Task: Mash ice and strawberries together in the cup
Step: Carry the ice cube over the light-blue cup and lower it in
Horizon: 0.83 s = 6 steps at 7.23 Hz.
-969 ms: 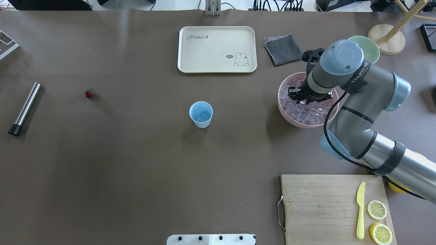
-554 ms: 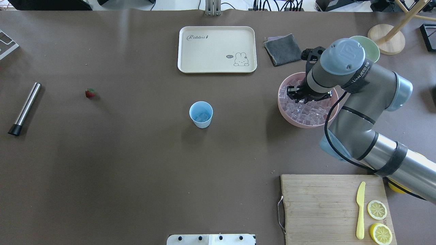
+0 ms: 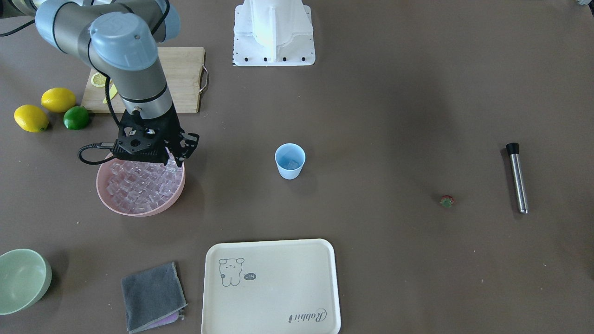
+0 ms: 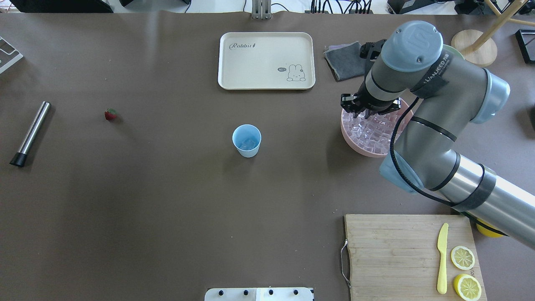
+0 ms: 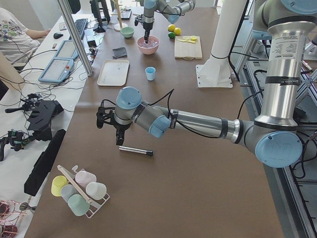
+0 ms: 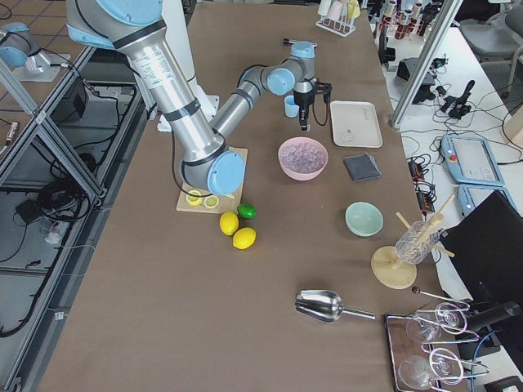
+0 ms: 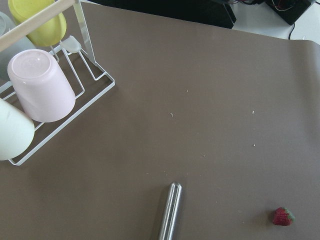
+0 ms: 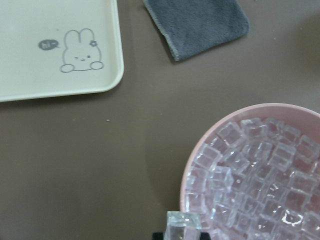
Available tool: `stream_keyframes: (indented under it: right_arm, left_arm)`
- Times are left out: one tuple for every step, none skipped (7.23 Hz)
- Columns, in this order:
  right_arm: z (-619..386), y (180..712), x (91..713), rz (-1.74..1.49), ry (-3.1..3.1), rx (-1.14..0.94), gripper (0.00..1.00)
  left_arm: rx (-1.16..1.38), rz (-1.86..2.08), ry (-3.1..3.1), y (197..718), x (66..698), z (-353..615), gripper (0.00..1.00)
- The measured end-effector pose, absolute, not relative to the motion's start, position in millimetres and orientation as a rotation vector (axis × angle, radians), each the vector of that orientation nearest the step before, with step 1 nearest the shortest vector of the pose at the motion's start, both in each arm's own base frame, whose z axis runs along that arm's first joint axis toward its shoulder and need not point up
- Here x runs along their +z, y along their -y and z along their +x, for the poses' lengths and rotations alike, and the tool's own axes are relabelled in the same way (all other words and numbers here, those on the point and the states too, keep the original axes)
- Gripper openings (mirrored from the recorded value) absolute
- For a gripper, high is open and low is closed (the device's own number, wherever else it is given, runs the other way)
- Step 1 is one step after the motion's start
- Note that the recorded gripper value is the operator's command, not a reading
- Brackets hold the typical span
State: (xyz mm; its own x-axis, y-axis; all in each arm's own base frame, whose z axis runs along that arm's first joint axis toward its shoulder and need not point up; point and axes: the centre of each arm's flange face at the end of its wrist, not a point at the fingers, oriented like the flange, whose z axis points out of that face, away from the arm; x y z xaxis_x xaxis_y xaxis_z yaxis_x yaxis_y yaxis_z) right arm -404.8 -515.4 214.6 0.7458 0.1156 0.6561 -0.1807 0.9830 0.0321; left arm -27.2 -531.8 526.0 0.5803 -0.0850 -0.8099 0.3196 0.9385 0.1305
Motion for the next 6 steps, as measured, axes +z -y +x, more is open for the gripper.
stream_keyframes:
  right_arm:
    - [-422, 514, 182, 0.086, 0.717, 0.163, 0.00]
    - [-446, 514, 152, 0.075, 0.726, 0.166, 0.00]
    - [-474, 514, 122, 0.067, 0.739, 0.166, 0.00]
    - [-500, 511, 97, 0.067, 0.761, 0.165, 0.00]
    - [-524, 506, 86, 0.080, 0.783, 0.166, 0.00]
    - [-544, 501, 85, 0.096, 0.792, 0.164, 0.00]
  left_arm:
    - [-0.239, 0.275, -0.924, 532, 526, -27, 0.97]
    - [-0.239, 0.274, -0.924, 532, 527, -27, 0.97]
    - [-0.237, 0.271, -0.925, 533, 527, -25, 0.97]
    - [-0.232, 0.269, -0.926, 533, 527, -22, 0.97]
    - [-0.229, 0.267, -0.927, 533, 527, -21, 0.97]
    - [-0.227, 0.266, -0.928, 533, 527, -20, 0.97]
